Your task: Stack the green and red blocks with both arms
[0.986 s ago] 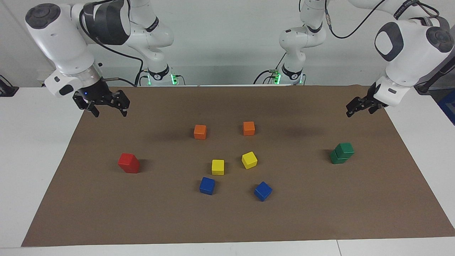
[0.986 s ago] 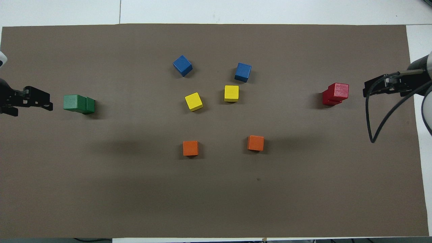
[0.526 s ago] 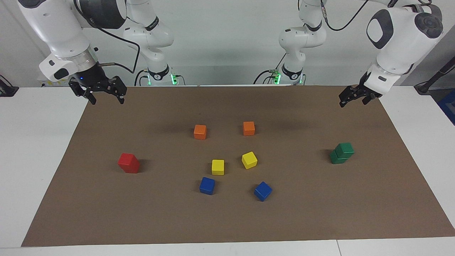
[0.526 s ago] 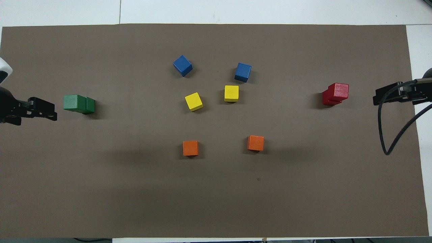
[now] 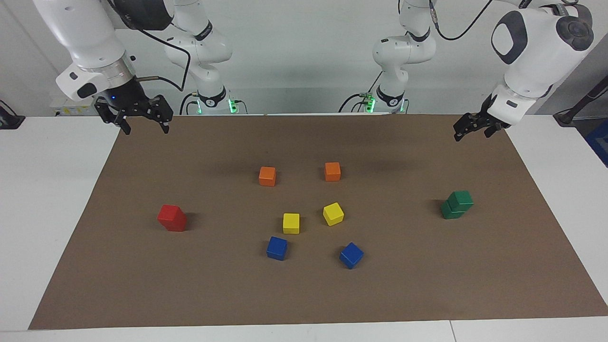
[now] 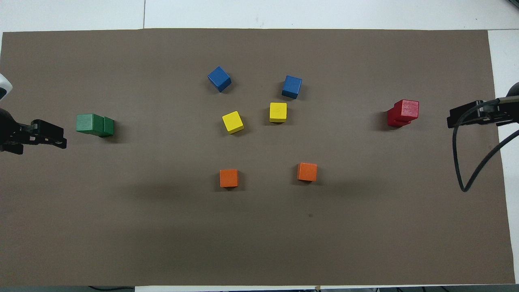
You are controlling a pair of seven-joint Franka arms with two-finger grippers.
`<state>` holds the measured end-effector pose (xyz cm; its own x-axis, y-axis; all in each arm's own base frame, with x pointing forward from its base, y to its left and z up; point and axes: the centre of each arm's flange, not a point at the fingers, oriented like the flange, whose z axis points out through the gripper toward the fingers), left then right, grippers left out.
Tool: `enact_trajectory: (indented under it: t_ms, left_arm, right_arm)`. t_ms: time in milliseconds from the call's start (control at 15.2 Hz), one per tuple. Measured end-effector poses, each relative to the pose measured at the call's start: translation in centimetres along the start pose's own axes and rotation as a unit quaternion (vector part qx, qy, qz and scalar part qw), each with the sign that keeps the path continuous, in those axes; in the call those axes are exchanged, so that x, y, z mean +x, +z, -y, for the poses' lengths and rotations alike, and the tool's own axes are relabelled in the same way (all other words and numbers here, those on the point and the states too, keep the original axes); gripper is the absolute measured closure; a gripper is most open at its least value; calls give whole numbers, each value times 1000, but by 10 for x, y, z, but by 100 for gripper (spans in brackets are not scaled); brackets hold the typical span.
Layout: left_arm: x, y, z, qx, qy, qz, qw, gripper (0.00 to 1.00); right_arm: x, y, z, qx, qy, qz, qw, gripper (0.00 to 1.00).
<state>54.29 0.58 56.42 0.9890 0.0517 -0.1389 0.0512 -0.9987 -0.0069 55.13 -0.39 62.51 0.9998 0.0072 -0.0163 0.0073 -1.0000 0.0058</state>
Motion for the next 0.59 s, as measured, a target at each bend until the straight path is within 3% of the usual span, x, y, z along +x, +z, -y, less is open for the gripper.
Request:
enact_trajectory:
  t_ms: [592]
  left_arm:
    - [-1, -1, 0, 0, 0, 0, 1000, 0]
  right_arm:
    - [0, 0, -3, 0, 3, 0, 1000, 0]
